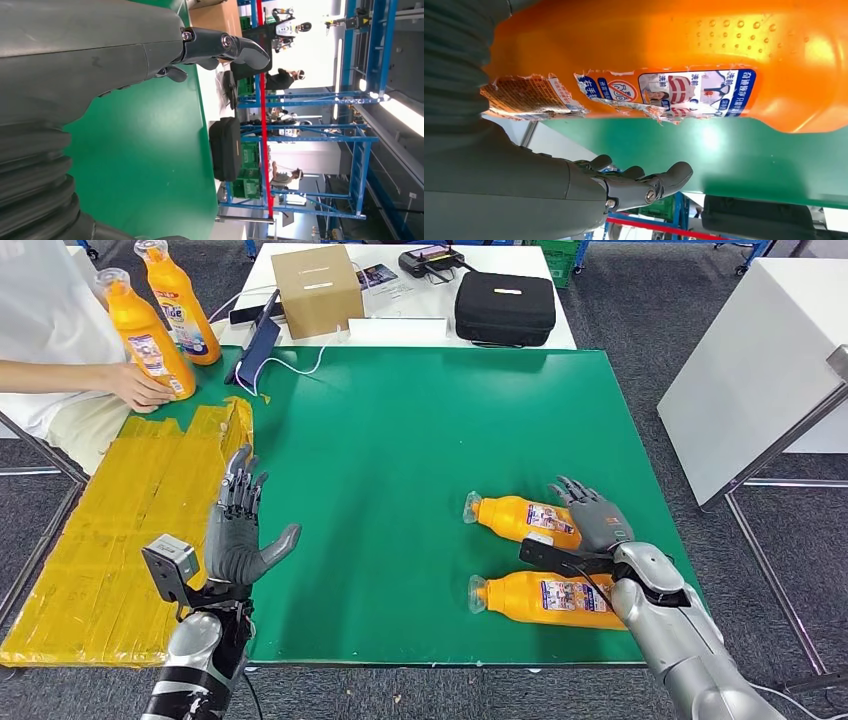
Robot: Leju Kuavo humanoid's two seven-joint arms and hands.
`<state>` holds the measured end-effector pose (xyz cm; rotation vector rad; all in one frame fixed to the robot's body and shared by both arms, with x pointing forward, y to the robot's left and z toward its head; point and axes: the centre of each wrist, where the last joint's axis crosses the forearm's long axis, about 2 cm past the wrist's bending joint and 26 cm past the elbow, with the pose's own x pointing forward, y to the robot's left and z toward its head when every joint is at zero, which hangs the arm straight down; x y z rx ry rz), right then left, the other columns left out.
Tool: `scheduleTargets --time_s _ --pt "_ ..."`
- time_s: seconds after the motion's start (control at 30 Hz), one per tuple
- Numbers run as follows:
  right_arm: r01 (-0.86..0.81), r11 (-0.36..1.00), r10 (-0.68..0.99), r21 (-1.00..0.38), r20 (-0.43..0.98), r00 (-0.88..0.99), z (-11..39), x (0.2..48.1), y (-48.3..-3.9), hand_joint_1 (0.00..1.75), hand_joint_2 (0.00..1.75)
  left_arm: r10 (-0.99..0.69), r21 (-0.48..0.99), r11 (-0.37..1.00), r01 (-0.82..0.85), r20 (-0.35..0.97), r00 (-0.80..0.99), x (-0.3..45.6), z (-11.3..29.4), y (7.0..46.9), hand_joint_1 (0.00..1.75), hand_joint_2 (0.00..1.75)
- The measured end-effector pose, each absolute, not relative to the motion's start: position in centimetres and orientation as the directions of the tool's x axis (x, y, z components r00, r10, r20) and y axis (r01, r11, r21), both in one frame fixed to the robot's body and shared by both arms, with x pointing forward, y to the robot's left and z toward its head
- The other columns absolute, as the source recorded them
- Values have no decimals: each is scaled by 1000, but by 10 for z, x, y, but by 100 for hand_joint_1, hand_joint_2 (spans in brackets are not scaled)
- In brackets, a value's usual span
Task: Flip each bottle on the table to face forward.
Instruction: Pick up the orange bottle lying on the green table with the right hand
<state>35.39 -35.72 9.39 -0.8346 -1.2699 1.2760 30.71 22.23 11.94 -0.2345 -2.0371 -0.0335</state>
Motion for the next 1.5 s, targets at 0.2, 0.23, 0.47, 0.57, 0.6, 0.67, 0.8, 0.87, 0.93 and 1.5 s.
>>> scheduleTargets --time_s 0.2,0.23,0.47,0.57,0.6,0.67,0.8,0.87,0.93,1.5 --pt "-224 169 967 -960 205 -150 93 355 -358 0 175 153 -78 980 181 883 -443 308 120 222 0 175" --pt "-230 168 967 -959 205 -149 93 356 -358 0 175 153 -79 980 182 884 -442 308 120 222 0 175" --pt "-322 164 974 -932 205 -97 91 366 -367 56 175 165 -89 977 192 886 -433 311 119 220 0 175" --pt "-339 136 984 -931 167 -62 90 371 -372 143 175 170 -92 976 196 887 -429 313 118 219 0 175" --pt "-341 127 987 -932 154 -54 90 372 -372 146 175 172 -95 976 196 888 -427 313 118 219 0 175" --pt "-342 114 989 -933 137 -45 90 374 -373 152 175 175 -99 976 196 889 -424 313 117 219 0 175" --pt "-350 102 992 -931 123 -38 91 377 -372 166 175 181 -105 975 198 890 -419 313 117 219 0 175" --pt "-355 97 992 -930 118 -37 92 379 -372 173 175 183 -107 974 199 891 -416 313 117 219 0 175" --pt "-358 94 993 -929 115 -38 92 379 -371 175 175 184 -108 974 199 892 -412 313 116 219 0 175" --pt "319 487 871 -813 426 -243 125 364 -280 175 175 166 -69 964 257 911 -378 316 123 206 0 175"
